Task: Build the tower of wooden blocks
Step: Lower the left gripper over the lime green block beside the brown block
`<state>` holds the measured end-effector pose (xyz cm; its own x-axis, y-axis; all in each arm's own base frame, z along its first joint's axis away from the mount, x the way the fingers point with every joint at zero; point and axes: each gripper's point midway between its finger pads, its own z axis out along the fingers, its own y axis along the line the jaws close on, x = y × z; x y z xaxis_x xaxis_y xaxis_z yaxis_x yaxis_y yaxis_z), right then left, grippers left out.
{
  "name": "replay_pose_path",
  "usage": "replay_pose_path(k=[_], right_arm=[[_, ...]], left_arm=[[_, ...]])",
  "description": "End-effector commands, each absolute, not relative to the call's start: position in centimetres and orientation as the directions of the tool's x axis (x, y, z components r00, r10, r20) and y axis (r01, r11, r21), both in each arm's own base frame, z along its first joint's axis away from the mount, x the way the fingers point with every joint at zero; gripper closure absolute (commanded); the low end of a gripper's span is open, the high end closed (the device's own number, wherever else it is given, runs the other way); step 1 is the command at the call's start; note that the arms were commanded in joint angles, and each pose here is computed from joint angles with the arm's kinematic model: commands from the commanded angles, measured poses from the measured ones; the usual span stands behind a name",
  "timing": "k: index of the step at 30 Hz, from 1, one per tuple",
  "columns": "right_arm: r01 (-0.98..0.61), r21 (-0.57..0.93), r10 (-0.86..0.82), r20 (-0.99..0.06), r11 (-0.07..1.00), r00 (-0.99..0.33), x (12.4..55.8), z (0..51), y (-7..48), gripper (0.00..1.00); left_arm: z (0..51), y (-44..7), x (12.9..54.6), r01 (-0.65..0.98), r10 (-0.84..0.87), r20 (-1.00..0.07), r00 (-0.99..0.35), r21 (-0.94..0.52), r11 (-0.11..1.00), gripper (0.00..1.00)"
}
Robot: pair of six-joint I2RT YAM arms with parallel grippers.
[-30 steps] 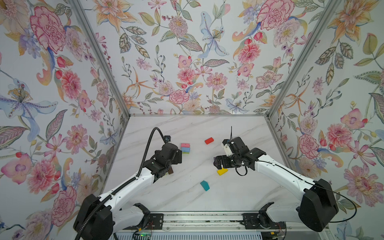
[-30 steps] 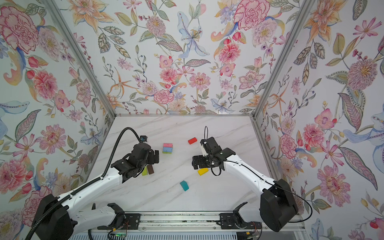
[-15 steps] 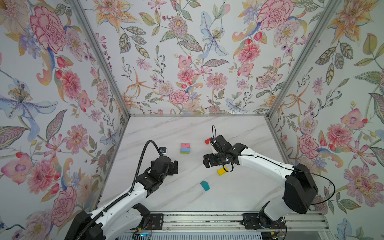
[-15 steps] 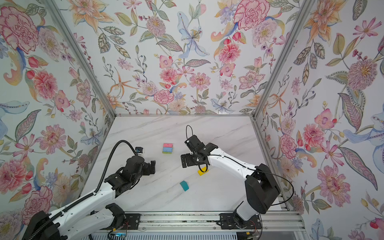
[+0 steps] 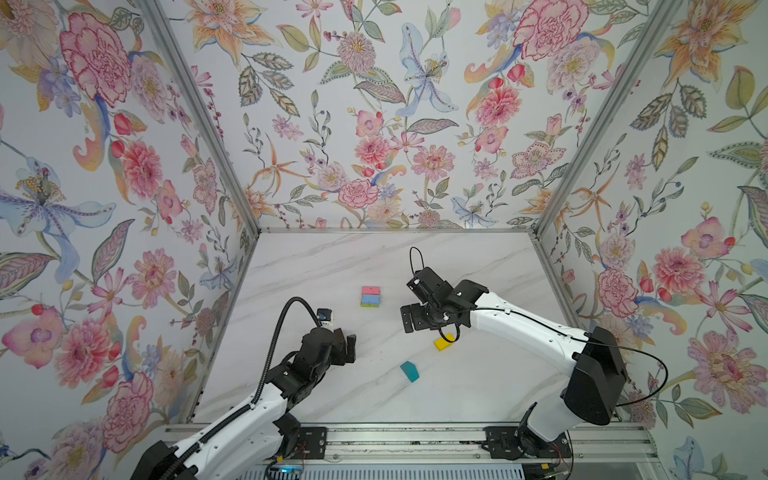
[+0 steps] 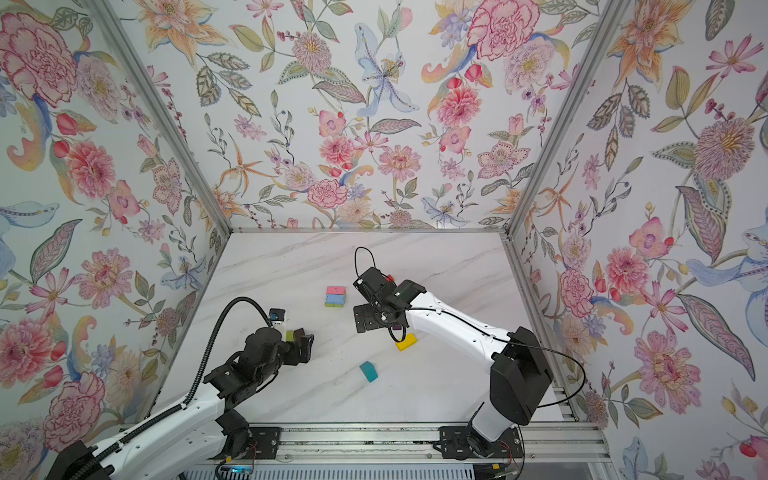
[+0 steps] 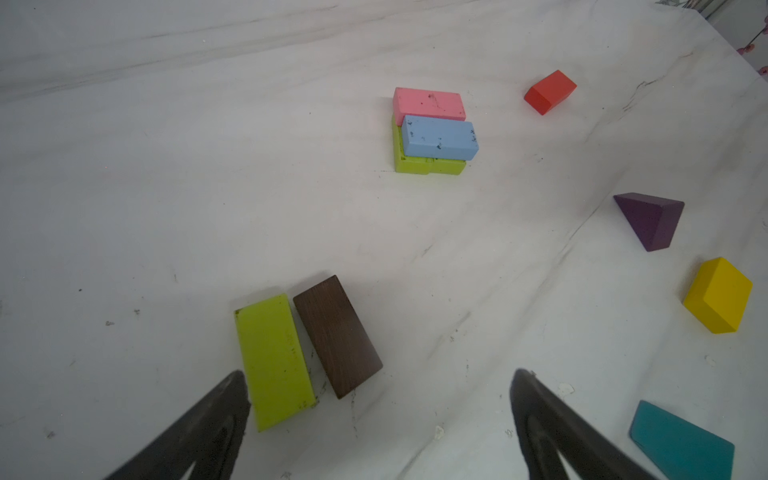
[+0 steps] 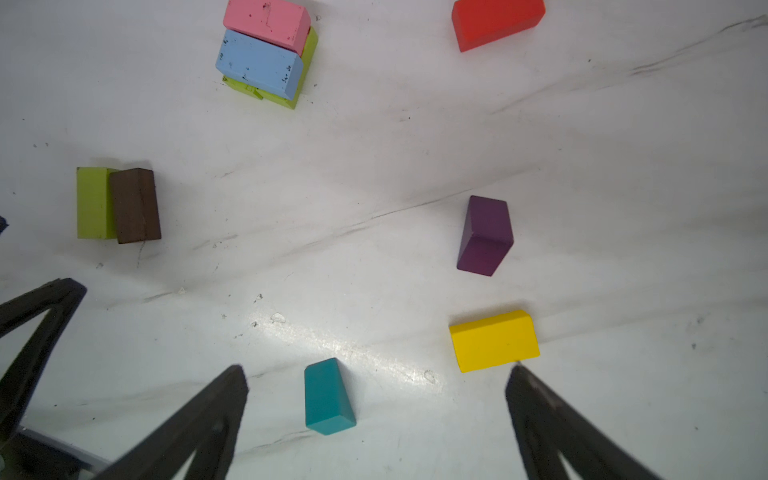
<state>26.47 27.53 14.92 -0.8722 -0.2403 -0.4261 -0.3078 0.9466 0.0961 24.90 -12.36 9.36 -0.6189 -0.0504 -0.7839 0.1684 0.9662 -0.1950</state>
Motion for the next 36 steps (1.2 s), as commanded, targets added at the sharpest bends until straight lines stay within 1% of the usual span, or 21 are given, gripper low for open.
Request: replay_pose_path(k=[1,9,16,24,36], right_arm=[[-0.270,0.056,-0.222,-0.423,0.961,-0.878,25.5,15.3,26.4,0.01],[-0.214,0.005,-0.191,-0.429,0.977,-0.883,24.9,14.3,23.7,0.01],[-0.175,-0.075,-0.191,-0.436,0.982,-0.880,25.9,13.3,21.6,0.01],[-0.169,-0.081,-0.187,-0.431,0.982,-0.883,25.6,12.3,20.8,0.01],[-0.167,-0.045,-0.170,-0.426,0.985,-0.889,26.9,11.1,20.4,0.01]], left_arm=[[9.5,-13.0,24.6,0.195,-0.073,-0.785,-0.616,-0.242,0.951,0.01],[9.3,-13.8,24.0,0.205,-0.114,-0.760,-0.640,-0.312,0.928,0.01],[9.3,-14.2,24.7,0.203,-0.113,-0.760,-0.639,-0.309,0.929,0.01],[9.6,-15.4,26.4,0.212,-0.101,-0.766,-0.635,-0.298,0.931,0.01],[9.2,-17.0,28.2,0.228,-0.064,-0.748,-0.660,-0.281,0.932,0.01]])
